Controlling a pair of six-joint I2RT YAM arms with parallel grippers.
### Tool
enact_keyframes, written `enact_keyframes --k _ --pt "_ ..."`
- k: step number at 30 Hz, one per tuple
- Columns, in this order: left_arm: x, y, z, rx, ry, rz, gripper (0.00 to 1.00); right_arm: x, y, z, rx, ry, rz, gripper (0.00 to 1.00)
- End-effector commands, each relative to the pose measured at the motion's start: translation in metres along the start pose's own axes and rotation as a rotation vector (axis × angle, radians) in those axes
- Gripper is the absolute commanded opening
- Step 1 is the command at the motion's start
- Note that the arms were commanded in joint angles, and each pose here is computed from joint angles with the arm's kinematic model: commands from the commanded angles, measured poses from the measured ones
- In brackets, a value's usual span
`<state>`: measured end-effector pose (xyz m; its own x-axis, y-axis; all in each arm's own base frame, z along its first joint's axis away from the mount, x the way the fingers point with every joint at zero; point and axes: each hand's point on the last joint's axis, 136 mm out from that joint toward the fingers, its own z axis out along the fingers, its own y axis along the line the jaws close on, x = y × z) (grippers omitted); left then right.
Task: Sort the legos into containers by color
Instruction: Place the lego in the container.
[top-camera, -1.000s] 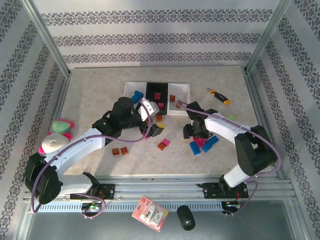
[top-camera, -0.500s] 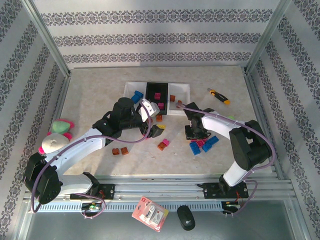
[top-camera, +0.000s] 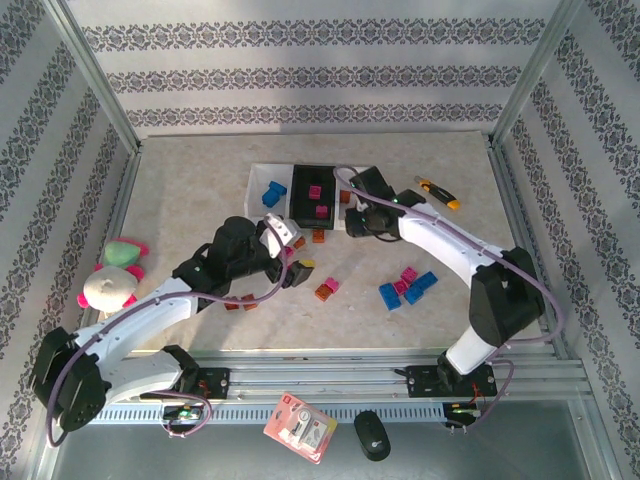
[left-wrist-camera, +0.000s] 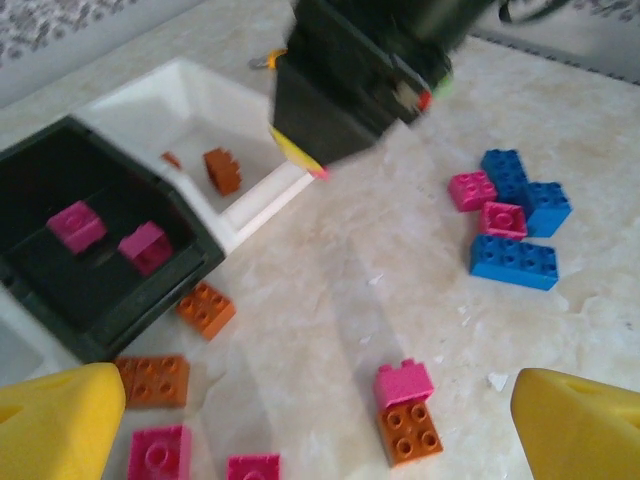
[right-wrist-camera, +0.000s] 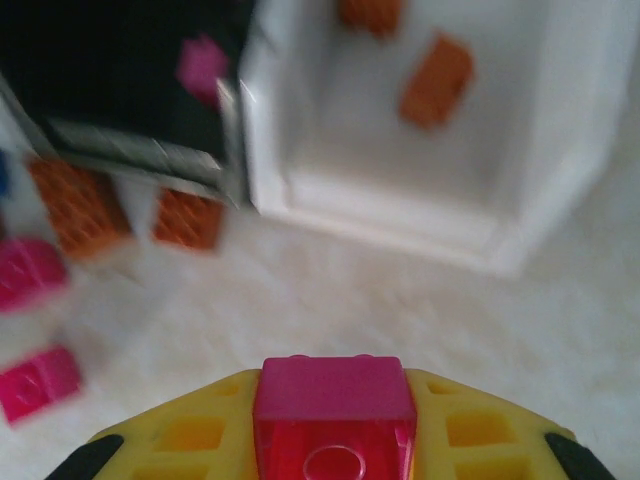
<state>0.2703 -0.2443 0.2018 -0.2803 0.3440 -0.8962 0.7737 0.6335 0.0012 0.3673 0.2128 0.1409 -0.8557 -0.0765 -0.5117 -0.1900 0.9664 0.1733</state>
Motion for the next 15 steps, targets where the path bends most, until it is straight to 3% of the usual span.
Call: enact_keyframes --k 1,8,15 --pt "0.005 0.021 -0.009 -0.139 -0.009 -0.101 0.99 -0.054 0.025 0.013 -0.021 -0.159 -0.041 0.25" --pt "0.032 0.038 -0.019 -0.261 0.048 -0.193 0.99 -0.109 0.052 0.057 -0.027 -0.248 -0.069 0.26" --pt "0.04 0.045 -0.024 -0.308 0.064 -0.206 0.99 -0.121 0.059 0.083 -0.016 -0.245 -0.104 0.34"
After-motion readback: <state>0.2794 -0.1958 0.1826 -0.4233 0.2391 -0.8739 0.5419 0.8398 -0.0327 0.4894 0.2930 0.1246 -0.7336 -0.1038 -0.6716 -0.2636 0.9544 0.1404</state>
